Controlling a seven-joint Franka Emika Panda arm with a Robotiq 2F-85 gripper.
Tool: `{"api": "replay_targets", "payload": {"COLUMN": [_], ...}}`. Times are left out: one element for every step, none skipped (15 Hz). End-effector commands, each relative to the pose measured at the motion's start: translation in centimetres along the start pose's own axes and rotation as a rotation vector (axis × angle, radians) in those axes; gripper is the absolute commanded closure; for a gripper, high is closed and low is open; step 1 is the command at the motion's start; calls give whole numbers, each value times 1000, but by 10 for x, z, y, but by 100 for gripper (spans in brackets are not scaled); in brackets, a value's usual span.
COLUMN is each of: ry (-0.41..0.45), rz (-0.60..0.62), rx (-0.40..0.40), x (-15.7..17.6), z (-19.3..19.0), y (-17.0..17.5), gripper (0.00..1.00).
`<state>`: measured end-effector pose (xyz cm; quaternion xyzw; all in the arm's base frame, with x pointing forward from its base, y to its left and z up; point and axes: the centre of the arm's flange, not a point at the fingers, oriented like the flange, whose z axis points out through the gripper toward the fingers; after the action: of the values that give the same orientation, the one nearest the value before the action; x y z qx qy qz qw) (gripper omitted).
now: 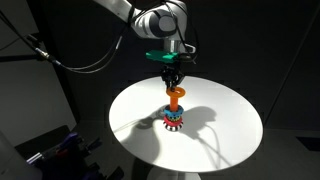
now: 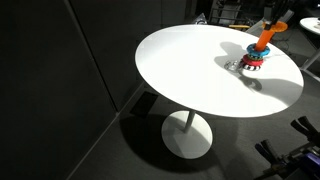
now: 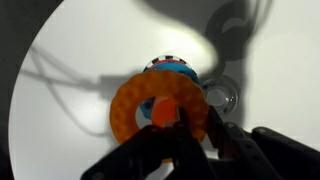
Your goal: Pick up orange ring and stack it on the rings stacking stand
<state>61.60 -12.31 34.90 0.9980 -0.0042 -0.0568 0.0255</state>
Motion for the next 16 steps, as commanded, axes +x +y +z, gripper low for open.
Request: {"api": "replay_targets", "payload": {"ry": [3,3,3,3,4,4,4,5,5,5,4,4,5,5,5,7], "rz": [16,17,16,15,15,15,14,12,10,9,8,6,5,3,2,0], "rx": [-19,-20,-22,-22,-22,-22,-22,-22,-23,-23,-23,-23,-23,-23,-23,-22], "x": [2,2,2,2,3,3,3,3,3,4,4,4,4,4,4,4], "z": [-1,-1,0,0,0,0,0,0,1,1,1,1,1,1,1,0], "y": [2,2,2,1,0,0,-2,-3,-4,-5,-6,-7,-8,-9,-10,-11], "gripper": [92,92,92,92,92,92,92,92,92,92,92,92,92,92,92,92]}}
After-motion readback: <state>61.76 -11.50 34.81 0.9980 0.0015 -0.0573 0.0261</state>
